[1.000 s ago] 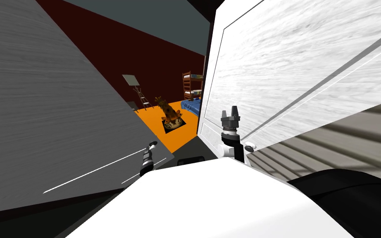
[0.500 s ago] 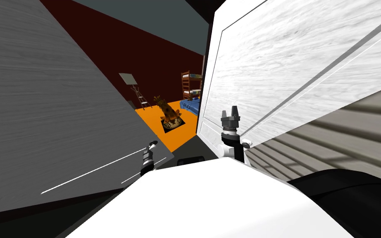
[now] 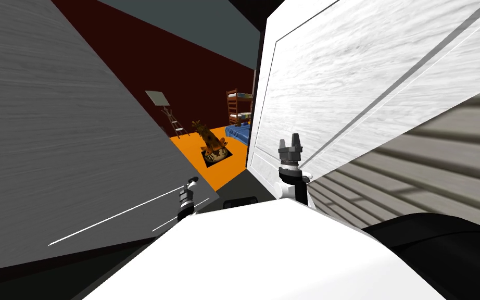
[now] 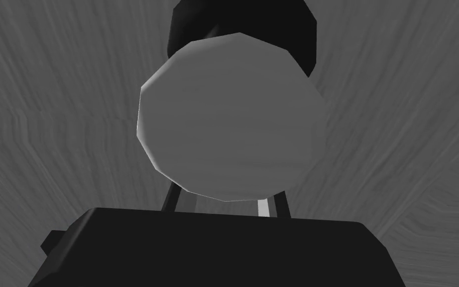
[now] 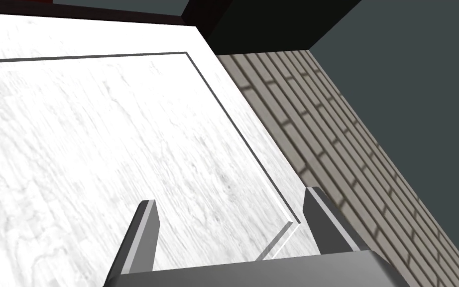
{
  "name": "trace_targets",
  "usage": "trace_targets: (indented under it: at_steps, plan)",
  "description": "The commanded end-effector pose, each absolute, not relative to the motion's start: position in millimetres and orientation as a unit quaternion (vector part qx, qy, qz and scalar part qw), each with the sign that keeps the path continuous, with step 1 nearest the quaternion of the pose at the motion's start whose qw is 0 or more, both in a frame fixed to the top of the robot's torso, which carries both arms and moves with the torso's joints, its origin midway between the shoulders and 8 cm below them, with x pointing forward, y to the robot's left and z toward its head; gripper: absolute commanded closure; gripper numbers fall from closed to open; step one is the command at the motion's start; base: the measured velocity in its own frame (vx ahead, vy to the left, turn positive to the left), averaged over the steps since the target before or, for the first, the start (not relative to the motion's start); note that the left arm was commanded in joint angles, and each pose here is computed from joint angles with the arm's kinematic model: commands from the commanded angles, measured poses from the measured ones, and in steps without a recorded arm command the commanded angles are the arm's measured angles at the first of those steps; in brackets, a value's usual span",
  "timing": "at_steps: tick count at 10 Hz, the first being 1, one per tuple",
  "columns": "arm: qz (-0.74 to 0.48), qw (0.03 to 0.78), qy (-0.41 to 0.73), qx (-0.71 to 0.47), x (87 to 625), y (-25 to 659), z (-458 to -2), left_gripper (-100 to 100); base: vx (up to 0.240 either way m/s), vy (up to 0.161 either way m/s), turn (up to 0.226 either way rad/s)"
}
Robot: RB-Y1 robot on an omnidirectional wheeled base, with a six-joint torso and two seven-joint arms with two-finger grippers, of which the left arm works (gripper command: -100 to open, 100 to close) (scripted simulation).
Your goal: Pull the door open
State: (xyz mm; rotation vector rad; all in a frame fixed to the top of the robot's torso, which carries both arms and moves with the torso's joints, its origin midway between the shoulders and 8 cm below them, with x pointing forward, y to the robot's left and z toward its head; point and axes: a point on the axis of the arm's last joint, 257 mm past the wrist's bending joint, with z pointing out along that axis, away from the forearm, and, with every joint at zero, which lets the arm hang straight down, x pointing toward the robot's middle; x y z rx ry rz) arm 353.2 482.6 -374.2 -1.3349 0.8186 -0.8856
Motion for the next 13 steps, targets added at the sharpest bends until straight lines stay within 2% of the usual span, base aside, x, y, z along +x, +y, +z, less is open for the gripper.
trace_targets:
  at_steps: [1,13]
  plan:
    - [-0.421,0.608,0.33,-0.587,366.0,469.1,-368.4,100,-0.077,0.027,-0.079]
    - [-0.5,0.542,0.23,-0.636,372.1,467.7,-370.0,100,-0.045,0.006,-0.042]
